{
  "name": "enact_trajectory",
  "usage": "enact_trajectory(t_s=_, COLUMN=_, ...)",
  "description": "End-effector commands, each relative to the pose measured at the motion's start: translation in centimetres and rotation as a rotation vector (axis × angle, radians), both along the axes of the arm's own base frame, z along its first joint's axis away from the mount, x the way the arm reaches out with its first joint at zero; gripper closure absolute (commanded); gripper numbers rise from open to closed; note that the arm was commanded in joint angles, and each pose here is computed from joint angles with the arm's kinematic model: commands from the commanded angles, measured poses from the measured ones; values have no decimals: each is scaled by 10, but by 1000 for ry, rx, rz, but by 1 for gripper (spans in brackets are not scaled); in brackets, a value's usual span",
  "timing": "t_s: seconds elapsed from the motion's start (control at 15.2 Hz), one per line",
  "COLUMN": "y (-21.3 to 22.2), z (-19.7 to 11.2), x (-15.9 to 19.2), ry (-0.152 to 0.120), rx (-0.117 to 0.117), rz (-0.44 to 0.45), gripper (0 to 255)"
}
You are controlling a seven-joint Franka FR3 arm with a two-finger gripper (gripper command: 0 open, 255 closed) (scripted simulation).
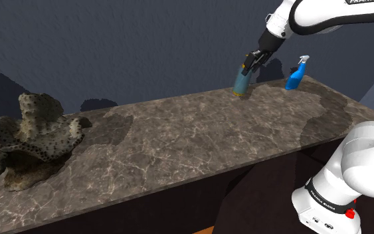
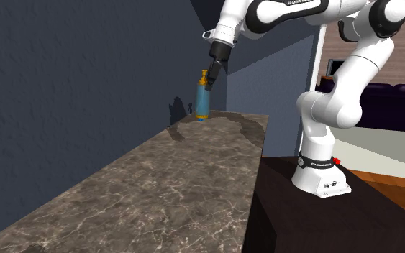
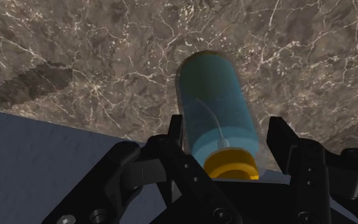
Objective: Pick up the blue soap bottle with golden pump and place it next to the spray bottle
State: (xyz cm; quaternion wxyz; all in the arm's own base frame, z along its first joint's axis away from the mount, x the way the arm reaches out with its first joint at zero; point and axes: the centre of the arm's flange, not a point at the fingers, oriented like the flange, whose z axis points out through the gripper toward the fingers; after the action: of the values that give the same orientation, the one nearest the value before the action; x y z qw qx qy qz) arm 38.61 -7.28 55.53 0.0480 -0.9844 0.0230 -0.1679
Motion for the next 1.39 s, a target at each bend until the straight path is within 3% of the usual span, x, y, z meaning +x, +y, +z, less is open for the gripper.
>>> enact_trajectory(t_s=0.0, y=-1, z=10, x=-1, ry=0, rx=0, rz=0, gripper=255)
enact_trajectory(t_s=1.19, y=-1, z=104, x=-1, ry=0, rx=0, rz=0, gripper=255)
enact_trajectory(t_s=1.32, y=-27, z=104, x=-1, ry=0, rx=0, rz=0, gripper=255)
